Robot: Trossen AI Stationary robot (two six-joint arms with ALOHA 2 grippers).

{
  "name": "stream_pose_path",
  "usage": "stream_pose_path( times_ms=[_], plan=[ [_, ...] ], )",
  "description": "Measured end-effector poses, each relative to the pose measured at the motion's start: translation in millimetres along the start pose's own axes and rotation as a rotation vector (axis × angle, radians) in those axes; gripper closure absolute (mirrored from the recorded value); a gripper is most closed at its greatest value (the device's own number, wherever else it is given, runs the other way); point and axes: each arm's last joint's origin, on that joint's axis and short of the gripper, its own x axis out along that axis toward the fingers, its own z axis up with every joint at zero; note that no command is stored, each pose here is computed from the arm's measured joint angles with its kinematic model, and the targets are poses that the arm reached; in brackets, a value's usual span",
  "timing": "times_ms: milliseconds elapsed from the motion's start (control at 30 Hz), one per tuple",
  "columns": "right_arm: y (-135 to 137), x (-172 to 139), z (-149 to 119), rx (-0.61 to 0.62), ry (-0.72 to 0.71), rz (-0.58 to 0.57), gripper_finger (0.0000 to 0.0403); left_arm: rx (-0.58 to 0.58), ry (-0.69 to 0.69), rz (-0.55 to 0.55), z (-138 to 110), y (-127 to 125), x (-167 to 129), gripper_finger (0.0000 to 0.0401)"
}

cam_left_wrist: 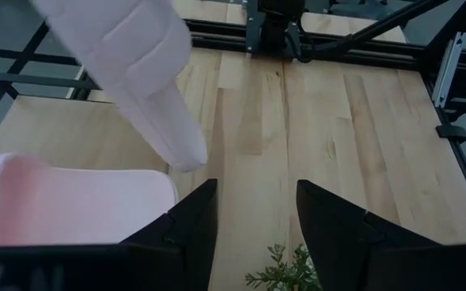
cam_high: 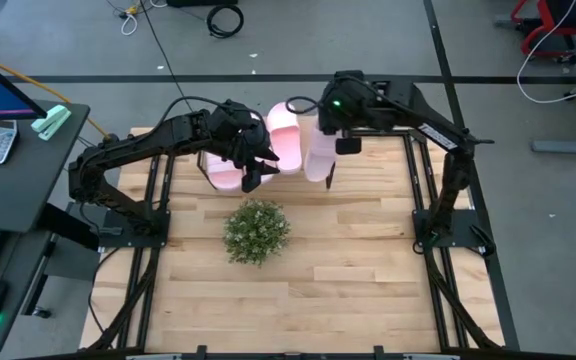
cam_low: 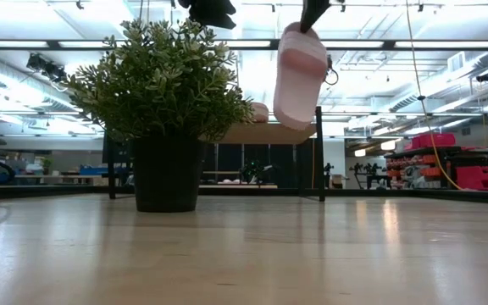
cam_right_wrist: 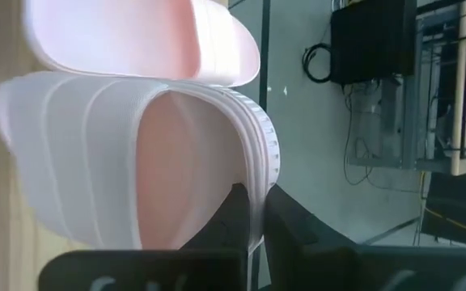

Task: Pick and place slides into the shelf
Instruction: Put the pink slide on the shelf

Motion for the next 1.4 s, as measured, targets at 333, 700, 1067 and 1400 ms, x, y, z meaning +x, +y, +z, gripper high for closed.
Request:
stream_pose_path(
  times_ms=[333, 700, 1067, 1400],
  plan=[
    [-16, 48, 11, -0.033, 0.027, -0.021, 0.0384, -0.005, 0.003, 0.000, 0, 0, 0, 0.0225],
    [-28, 60, 14, -0.016, -0.007, -0.072, 0.0384, -0.005, 0.008, -0.002, -1, -1, 0, 0.0228],
    [-30, 90, 15, -0.021, 0.063, -0.060, 0.0384, -0.011, 0.011, -0.002, -1, -1, 0, 0.0229],
    [-33, 117, 12, -0.018, 0.115, -0.034, 0.0384, -0.017, 0.042, -0.005, -4, -1, 0, 0.0228]
  ],
)
